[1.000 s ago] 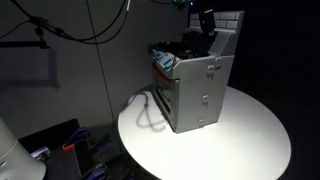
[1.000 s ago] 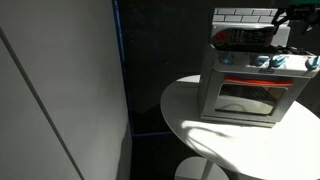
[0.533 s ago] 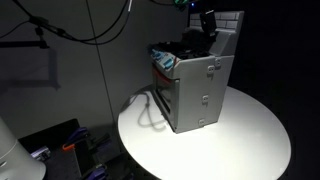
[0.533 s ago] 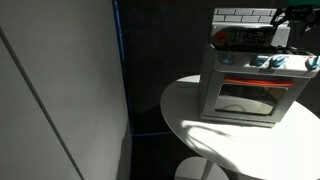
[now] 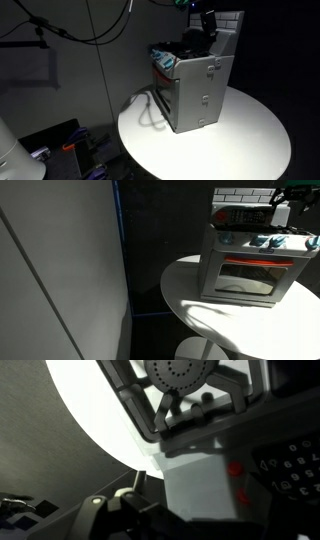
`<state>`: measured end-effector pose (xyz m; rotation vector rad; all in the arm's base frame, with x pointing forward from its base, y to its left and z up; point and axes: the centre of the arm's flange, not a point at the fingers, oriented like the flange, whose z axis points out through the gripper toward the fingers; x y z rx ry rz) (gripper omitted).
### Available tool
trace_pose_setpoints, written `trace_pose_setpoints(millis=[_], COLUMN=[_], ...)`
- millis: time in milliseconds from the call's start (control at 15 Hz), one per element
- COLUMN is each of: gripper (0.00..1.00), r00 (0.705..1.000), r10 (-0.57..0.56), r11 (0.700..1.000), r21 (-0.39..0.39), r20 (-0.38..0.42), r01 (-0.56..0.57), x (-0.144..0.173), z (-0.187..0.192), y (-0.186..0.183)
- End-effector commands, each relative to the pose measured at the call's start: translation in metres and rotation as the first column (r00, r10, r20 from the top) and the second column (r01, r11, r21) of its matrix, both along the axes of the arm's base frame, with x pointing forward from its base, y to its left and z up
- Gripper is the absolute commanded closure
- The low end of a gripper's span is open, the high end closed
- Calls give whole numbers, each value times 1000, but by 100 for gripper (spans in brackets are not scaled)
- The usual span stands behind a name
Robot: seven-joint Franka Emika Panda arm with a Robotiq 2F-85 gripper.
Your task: Press the top right orange button on the stove
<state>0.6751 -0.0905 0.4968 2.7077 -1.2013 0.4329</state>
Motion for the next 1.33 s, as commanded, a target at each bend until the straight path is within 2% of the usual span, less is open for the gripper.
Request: trace_pose_setpoints(millis=[0, 1267], gripper=[0, 0], r00=[1000, 999], r10=[-22, -40], r11=[1000, 999], r21=[-9, -28], r20=[17, 26], r01=[22, 41], x=[12, 25], z=[5, 0], y=[0, -8])
